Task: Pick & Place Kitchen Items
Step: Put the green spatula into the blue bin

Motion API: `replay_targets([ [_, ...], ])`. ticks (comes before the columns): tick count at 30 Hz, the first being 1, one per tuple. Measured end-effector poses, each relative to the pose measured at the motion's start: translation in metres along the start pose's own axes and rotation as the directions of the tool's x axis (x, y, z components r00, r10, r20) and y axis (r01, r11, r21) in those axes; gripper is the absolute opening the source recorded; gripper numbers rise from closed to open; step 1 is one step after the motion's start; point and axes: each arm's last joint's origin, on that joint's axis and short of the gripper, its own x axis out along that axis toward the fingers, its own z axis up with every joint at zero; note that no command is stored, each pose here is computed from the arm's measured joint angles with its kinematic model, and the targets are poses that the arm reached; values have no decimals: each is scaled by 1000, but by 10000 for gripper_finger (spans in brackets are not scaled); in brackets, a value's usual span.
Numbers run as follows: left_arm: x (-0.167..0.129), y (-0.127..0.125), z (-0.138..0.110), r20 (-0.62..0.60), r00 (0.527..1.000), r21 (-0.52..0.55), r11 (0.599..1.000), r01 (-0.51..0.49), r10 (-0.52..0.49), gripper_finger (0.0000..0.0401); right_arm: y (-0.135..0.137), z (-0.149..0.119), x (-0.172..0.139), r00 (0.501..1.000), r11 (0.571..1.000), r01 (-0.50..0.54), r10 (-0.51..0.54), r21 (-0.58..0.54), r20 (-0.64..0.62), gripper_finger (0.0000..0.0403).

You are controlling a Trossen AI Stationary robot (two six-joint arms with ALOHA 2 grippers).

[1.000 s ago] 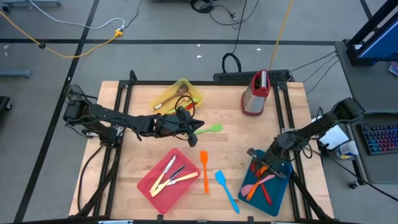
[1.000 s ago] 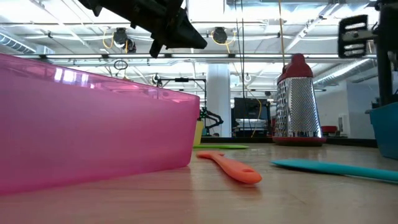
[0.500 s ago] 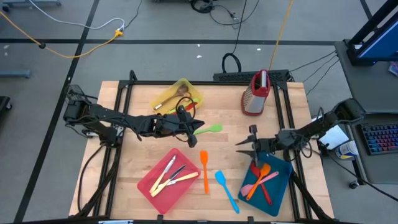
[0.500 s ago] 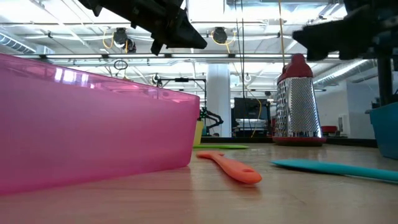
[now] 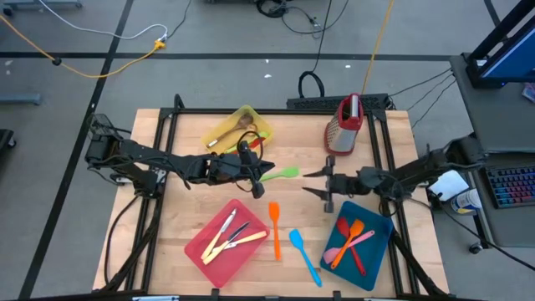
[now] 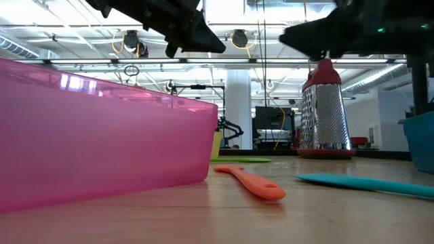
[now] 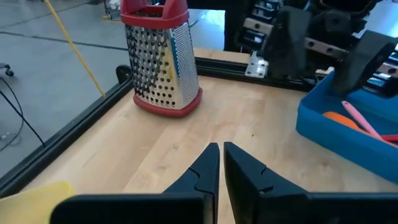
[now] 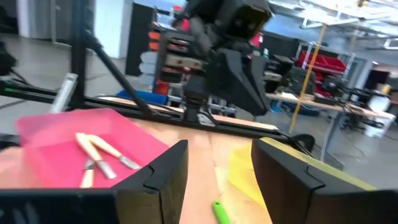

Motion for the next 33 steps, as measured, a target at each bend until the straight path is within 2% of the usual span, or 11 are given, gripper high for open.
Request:
replay_targets([
  [8,-1,-1,0,2,1000,114,993,5,-5,26,-13,-18,48,990,997,71,-74,-27,-121,172],
  [10,-2,-3,1,4,1000,139,990,8,-9,26,-15,-27,61,985,999,47,-50,-22,-168,172],
  [15,-4,-4,0,-10,1000,170,985,14,-13,26,-24,-46,92,966,996,-35,56,85,-254,172],
  [21,-26,5,8,-66,998,169,986,15,-4,26,-40,-66,119,941,990,-61,99,125,-324,171],
  [27,-47,12,18,-71,997,167,986,15,-4,26,-53,-83,139,927,981,-88,144,172,-348,171],
  [33,-60,18,11,-186,983,222,974,36,6,26,-60,-104,152,912,981,-76,141,181,-385,171],
])
